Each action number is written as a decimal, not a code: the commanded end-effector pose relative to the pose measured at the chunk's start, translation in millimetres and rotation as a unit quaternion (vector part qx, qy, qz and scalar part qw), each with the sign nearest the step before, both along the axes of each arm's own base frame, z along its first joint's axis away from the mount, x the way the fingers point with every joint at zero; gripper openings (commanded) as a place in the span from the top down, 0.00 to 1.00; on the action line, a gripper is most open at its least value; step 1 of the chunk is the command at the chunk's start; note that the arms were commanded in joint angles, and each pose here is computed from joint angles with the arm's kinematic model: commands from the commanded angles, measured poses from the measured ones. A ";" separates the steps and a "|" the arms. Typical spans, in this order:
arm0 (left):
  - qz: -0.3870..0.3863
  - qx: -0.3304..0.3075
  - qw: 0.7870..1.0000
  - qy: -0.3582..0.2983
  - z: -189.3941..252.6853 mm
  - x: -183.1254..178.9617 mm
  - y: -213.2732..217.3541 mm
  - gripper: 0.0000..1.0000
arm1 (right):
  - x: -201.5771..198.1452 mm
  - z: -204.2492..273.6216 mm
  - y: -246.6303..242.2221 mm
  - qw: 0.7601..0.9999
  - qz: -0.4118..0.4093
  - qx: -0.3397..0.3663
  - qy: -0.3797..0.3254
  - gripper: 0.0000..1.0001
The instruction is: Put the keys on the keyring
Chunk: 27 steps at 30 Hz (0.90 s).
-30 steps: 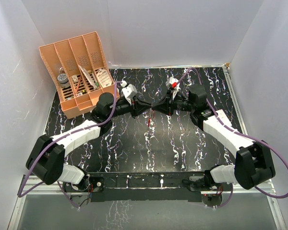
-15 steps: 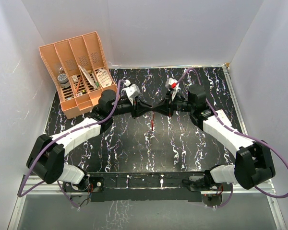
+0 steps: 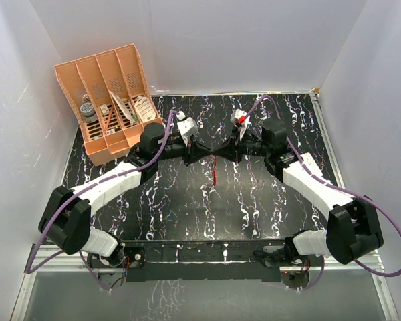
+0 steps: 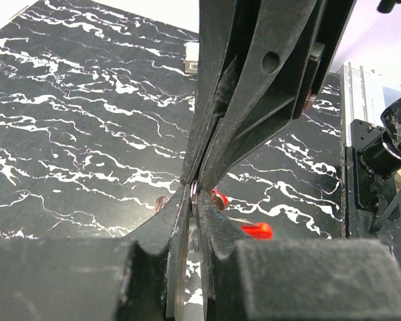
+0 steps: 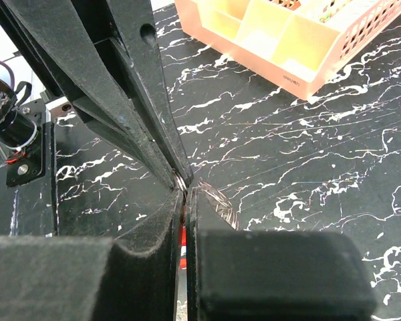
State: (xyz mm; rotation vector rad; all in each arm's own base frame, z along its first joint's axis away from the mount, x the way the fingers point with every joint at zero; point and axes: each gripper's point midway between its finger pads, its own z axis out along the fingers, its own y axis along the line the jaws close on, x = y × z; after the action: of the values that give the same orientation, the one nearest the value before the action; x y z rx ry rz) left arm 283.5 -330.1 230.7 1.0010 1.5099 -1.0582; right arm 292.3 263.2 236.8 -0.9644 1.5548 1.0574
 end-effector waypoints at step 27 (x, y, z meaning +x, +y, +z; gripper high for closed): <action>0.087 -0.055 0.995 -0.003 -3.7 16.4 10.6 1.00 | 14.4 81.3 -5.7 0.992 -0.063 0.067 -0.085 0.62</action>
State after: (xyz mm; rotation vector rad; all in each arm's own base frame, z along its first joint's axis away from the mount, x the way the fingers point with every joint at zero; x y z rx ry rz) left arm 292.3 -320.6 186.4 0.8740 1.6298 -1.0118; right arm 300.0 261.9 259.1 -0.8971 1.5212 1.0247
